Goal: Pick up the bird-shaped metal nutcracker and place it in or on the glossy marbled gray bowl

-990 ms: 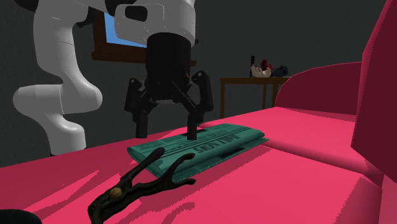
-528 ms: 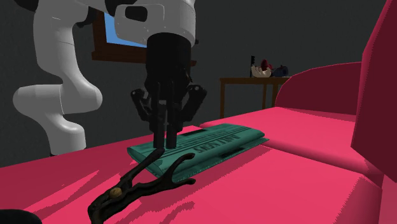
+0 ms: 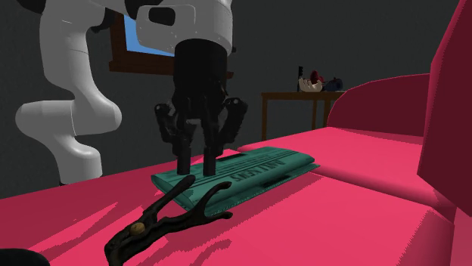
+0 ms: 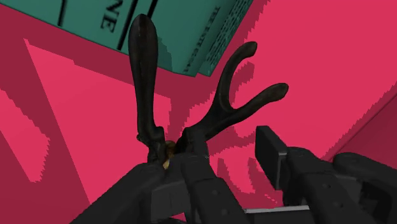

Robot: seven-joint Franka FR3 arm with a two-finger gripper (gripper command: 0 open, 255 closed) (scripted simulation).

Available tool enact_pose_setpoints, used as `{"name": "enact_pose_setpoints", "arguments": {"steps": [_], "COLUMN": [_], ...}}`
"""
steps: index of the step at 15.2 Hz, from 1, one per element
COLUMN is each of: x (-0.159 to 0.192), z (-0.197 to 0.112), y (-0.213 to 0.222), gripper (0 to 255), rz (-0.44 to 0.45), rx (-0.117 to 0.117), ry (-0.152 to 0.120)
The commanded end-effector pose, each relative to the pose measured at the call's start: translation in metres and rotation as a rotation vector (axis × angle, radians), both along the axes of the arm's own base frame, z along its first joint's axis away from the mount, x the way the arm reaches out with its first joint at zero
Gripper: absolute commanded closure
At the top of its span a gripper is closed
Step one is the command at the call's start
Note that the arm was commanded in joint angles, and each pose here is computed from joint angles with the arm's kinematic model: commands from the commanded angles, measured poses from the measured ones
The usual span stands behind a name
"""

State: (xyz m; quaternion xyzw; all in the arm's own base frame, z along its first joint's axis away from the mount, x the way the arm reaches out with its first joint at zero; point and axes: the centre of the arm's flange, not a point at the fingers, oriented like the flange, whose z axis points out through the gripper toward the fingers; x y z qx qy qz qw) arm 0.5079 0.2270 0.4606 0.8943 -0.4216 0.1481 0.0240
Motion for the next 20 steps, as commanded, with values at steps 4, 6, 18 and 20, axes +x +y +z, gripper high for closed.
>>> {"name": "enact_pose_setpoints", "arguments": {"steps": [4, 6, 18, 20], "x": [-0.029, -0.039, -0.030, -0.030], "z": [-0.013, -0.020, -0.059, -0.059], "y": [-0.068, -0.089, -0.085, -0.085], "gripper": [0, 0, 0, 0], "rz": [-0.021, -0.027, -0.027, -0.027], "rx": [0.206, 0.271, 0.271, 0.271], "ry": [0.020, 0.026, 0.026, 0.026]}}
